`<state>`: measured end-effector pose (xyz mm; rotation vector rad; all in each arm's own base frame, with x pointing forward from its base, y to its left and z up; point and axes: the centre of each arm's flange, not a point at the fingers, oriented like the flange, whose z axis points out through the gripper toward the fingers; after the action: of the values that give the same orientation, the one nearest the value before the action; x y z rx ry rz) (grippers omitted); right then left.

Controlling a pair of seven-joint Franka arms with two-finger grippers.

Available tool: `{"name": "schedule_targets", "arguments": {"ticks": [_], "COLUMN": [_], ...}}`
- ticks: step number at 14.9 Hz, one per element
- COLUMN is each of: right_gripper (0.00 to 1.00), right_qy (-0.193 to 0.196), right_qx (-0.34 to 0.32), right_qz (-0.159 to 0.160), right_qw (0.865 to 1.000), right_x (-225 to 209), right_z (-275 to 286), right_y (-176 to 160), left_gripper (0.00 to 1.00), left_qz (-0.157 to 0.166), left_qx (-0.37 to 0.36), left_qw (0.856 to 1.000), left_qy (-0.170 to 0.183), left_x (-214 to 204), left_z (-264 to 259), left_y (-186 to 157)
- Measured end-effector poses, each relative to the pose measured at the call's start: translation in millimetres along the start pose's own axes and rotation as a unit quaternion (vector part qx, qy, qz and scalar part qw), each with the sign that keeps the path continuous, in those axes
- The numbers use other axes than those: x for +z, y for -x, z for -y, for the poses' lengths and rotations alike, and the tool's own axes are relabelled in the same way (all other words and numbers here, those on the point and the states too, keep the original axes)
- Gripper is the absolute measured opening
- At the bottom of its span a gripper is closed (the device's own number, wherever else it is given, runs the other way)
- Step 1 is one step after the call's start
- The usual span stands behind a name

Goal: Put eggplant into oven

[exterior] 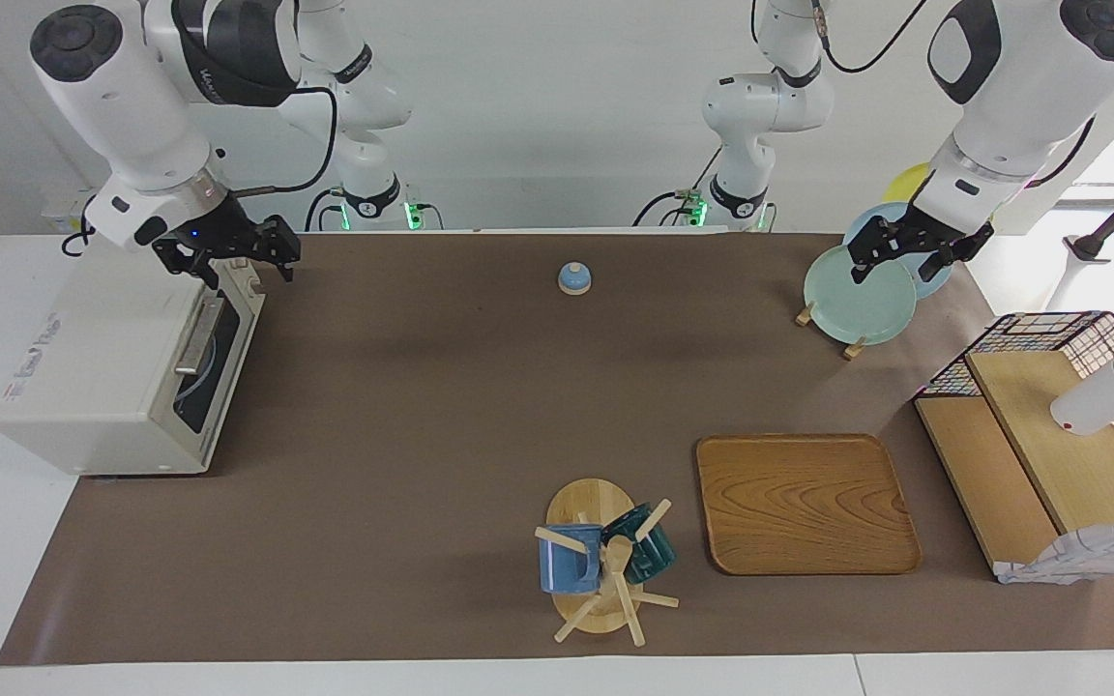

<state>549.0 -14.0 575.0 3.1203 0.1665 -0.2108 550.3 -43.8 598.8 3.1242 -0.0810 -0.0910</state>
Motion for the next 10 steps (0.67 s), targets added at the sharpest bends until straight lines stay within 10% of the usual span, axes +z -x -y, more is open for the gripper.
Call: {"name": "schedule_targets", "arguments": {"ticks": [10], "right_gripper": [1.0], "right_qy": [-0.001], "right_qx": [0.012], "right_qz": [-0.001], "right_qw": [1.0], "right_x": [-1], "right_z": [-12], "right_y": [2], "left_gripper": [1.0], "left_qz": [0.0], "left_qx": [0.0], "left_qw": [1.0], "left_qy": [0.0], "left_x": [0], "left_z": [0], "left_y": [0]}}
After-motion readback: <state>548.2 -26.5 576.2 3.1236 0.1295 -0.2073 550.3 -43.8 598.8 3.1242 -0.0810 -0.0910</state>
